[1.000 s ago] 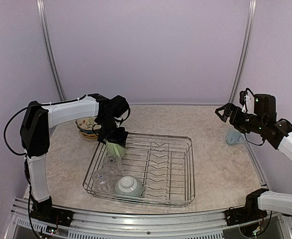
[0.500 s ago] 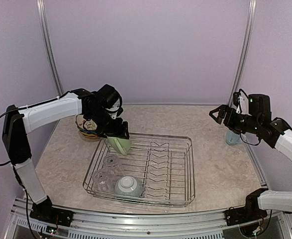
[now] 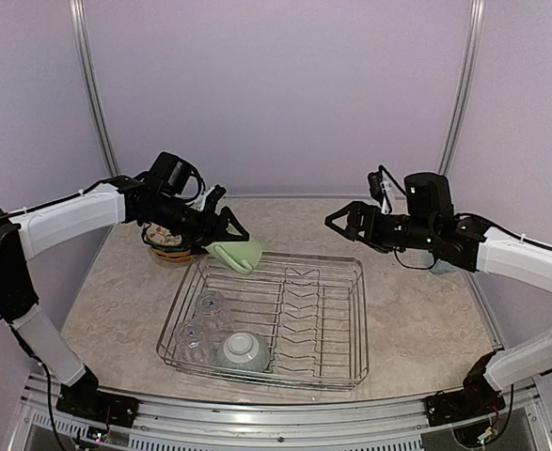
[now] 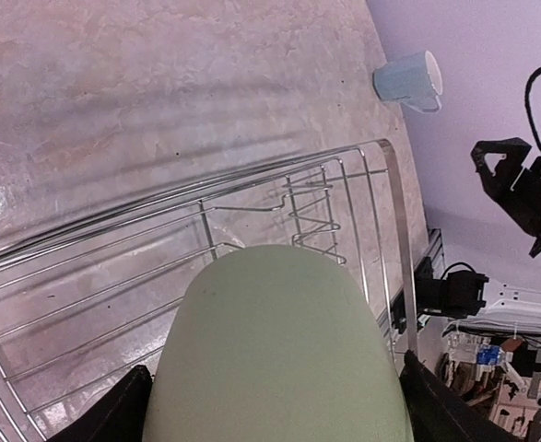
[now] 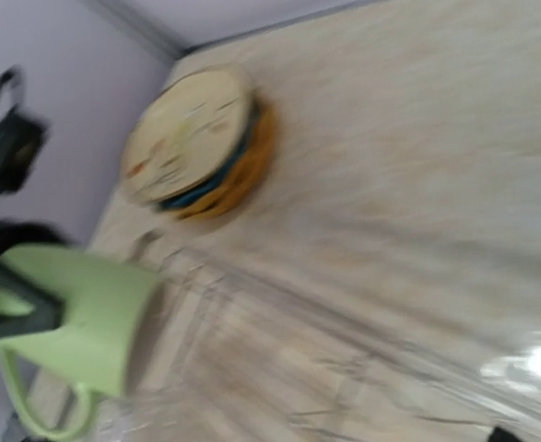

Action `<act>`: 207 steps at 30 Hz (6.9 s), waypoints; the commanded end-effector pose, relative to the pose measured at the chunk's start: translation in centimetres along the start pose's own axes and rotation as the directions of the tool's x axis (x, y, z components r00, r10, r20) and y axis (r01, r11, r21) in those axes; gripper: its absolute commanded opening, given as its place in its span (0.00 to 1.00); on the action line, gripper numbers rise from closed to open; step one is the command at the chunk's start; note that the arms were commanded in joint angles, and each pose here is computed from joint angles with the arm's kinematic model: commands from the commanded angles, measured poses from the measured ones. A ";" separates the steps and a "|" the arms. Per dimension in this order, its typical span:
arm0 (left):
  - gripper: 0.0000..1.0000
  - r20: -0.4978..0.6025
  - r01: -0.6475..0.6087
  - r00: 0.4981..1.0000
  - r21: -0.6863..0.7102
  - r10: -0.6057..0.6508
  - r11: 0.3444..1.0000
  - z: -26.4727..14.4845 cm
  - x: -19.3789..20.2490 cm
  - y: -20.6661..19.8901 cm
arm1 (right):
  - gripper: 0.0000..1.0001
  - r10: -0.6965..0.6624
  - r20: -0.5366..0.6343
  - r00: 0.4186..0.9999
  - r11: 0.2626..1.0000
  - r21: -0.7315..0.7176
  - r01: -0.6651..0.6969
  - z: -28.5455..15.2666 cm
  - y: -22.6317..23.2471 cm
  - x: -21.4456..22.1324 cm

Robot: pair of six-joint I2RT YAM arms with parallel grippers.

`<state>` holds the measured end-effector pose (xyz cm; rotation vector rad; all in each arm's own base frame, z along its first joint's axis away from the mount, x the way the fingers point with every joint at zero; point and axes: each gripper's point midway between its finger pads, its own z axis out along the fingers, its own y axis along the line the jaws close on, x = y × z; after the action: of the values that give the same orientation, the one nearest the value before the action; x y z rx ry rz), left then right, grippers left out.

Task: Unload the mixed dishes from the dish rack
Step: Grab the cup from the dish rack, then pass from the left arm to the right, then place the cup at the center of the board, then grab the cup from the dish rack.

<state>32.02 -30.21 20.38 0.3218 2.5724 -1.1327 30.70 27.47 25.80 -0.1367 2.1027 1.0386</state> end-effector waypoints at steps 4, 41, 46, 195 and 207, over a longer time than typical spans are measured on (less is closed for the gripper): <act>0.47 0.070 -0.038 0.997 0.309 0.017 0.950 -3.0 -1.7 -5.1 | 0.97 0.048 -0.032 0.998 0.941 -0.335 -0.056 4.9 9.5 0.8; 0.46 0.060 -0.075 0.997 0.562 0.049 0.824 -4.4 -1.0 -8.4 | 0.12 0.073 -0.148 0.986 0.726 -0.670 -0.155 9.1 17.5 4.8; 0.46 0.047 -0.067 0.998 0.567 0.049 0.821 -4.2 -0.9 -8.3 | 0.00 0.068 -0.132 0.989 0.729 -0.670 -0.140 9.1 17.6 4.4; 0.99 -0.094 0.033 0.994 -0.268 -0.060 0.963 1.1 2.0 0.9 | 0.80 -0.156 -0.014 0.988 0.853 0.502 0.142 -10.3 -10.8 -2.0; 0.99 -0.099 0.077 0.984 -0.512 -0.147 0.856 0.0 6.5 4.3 | 0.86 -0.167 -0.019 0.986 0.856 0.494 0.154 -10.1 -10.8 -2.1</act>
<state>28.42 -28.84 15.47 0.1940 2.8950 -0.5648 30.28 12.25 24.09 -0.0299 2.2341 0.3620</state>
